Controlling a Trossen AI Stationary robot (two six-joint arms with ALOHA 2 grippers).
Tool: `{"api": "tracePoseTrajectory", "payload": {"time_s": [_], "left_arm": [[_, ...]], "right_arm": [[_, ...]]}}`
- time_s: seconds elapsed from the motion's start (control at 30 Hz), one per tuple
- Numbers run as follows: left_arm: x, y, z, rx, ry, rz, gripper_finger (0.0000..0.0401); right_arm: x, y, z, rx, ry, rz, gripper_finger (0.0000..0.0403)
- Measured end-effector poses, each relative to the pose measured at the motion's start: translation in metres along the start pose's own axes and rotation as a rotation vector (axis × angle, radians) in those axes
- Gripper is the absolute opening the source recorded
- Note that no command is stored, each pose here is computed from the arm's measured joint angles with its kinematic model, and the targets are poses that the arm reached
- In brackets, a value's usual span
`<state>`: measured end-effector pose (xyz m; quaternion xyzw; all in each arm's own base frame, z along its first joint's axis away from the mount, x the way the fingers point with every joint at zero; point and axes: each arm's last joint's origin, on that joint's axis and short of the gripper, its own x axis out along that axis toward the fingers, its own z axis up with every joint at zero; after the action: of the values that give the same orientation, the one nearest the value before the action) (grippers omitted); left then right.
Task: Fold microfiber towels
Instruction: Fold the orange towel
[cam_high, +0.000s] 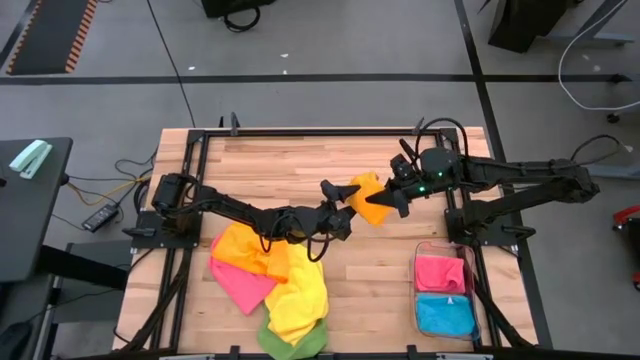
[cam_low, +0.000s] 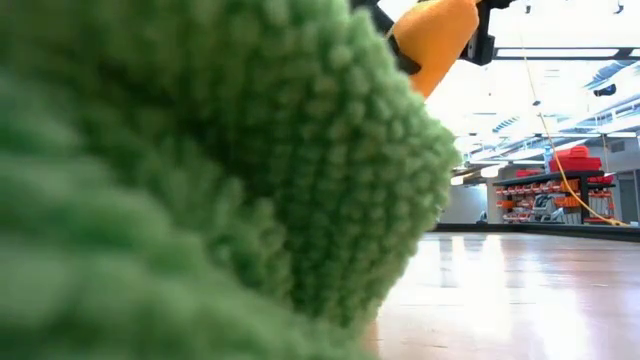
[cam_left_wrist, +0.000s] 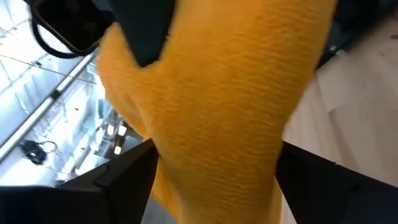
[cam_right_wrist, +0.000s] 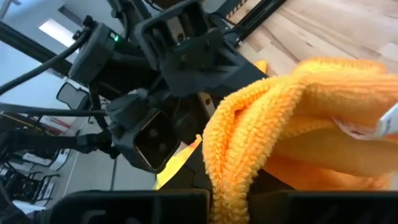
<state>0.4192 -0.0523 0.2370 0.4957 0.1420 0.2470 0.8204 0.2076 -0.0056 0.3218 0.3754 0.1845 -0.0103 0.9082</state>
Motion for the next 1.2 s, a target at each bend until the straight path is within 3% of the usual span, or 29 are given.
{"api": "tracePoseTrajectory", "payload": {"time_s": [0.33,0.5,0.73,0.93,1.2], "left_arm": [[0.0,-0.001,0.001,0.059,-0.036,-0.024,0.0314],[-0.002,-0.003,0.003,0.103,-0.065,-0.041,0.0337],[-0.001,0.001,0.001,0.071,-0.002,0.012,0.0354],[-0.001,-0.001,0.0,-0.009,0.01,-0.006,0.0313],[-0.001,-0.006,-0.002,-0.093,0.024,-0.048,0.0213]], "right_arm": [[0.01,-0.001,0.001,-0.002,-0.008,0.001,0.0015],[0.022,-0.004,-0.003,0.0,0.054,0.003,0.0015],[0.022,-0.001,-0.001,-0.009,0.019,0.027,0.0015],[0.02,0.001,0.0,-0.012,0.004,0.032,0.0015],[0.021,0.003,-0.004,-0.027,0.026,0.038,0.0016]]}}
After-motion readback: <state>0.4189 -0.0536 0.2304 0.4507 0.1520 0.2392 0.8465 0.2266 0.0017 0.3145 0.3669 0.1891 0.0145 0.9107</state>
